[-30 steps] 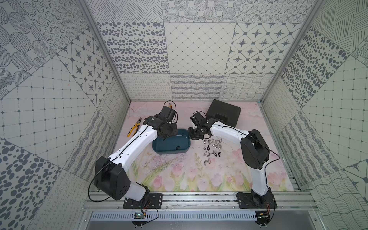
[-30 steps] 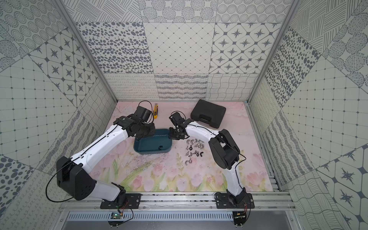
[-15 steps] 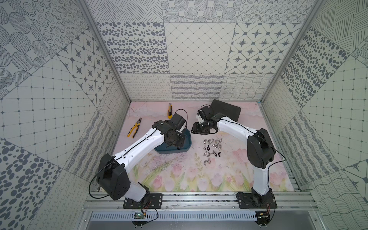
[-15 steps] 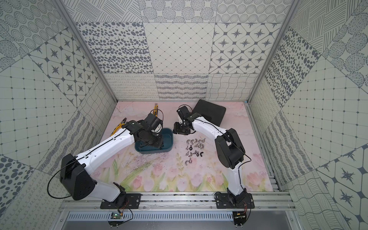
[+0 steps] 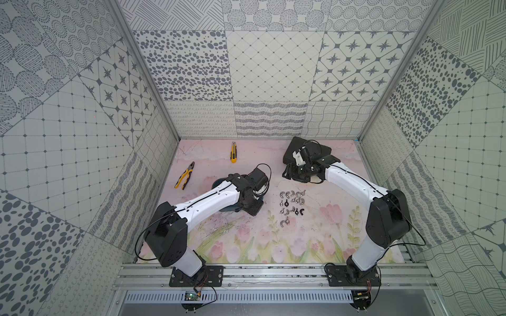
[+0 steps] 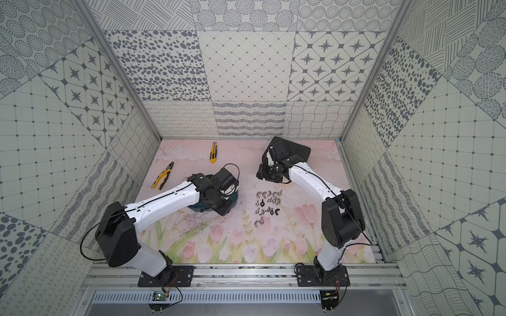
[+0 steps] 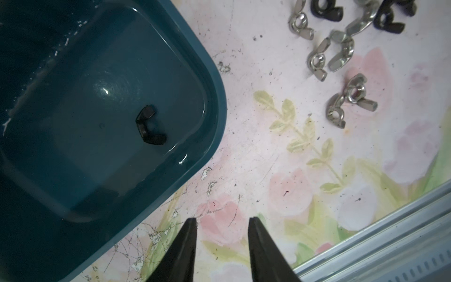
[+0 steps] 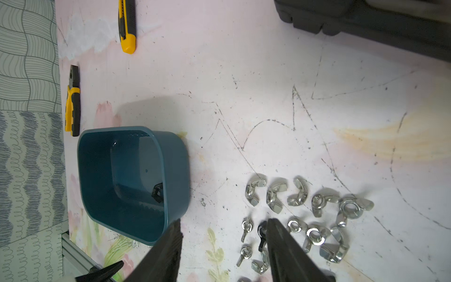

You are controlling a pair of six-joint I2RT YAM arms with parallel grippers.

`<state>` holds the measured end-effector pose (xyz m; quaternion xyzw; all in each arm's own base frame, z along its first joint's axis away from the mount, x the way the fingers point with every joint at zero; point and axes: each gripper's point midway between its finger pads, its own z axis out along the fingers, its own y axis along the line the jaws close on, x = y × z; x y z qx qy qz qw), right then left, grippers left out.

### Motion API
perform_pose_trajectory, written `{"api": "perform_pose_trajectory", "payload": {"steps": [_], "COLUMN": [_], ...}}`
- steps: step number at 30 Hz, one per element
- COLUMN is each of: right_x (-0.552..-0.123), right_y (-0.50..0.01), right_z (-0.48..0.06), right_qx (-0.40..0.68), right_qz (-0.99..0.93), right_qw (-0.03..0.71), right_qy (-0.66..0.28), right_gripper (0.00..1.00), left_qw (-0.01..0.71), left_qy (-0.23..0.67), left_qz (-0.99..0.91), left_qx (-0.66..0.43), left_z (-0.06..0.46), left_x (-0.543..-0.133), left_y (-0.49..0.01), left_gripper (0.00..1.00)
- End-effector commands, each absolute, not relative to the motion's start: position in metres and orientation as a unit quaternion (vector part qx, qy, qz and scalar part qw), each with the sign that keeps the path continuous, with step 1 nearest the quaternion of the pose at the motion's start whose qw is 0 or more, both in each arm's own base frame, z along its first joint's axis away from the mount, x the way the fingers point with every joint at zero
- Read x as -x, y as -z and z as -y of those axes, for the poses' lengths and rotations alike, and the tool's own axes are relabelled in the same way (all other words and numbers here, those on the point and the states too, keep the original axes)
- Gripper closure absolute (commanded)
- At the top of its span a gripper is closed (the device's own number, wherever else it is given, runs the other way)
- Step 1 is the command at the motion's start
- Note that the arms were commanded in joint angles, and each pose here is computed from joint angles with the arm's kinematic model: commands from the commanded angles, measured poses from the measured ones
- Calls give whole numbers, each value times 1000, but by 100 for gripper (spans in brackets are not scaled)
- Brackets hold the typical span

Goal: Take out the wing nut from the storage box
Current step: Adjust the storage box at the center of the board.

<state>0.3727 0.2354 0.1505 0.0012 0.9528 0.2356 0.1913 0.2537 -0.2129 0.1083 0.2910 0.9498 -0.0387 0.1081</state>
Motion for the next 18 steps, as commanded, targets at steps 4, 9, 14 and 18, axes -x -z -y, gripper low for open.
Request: {"api": "perform_pose_trajectory", "payload": {"steps": [4,9,14,18], "right_x": [-375,-375,-373,-371], "right_y": [-156,-155,-155,-154], "right_z": [-241,-243,-243,-243], "right_qx": [10,10,12,13], "right_qz": [-947,-946,-946,-946], "right_qw": [202,200,198,195], "right_qy": [-250,-254,-256,-258], "right_gripper": [40,40,40,40], "left_qw": [133,136,127,123], "left_qy": [-4,-23,-24,-30], "left_qz": [-927,-925,-923,-924], "left_qx": [-352,-355,-361,-361], "left_z": [214,213,216,217], "left_x": [-274,-283,-286,-290], "left_y": [-99,-90,-80,-74], "left_gripper": [60,60,61,63]}}
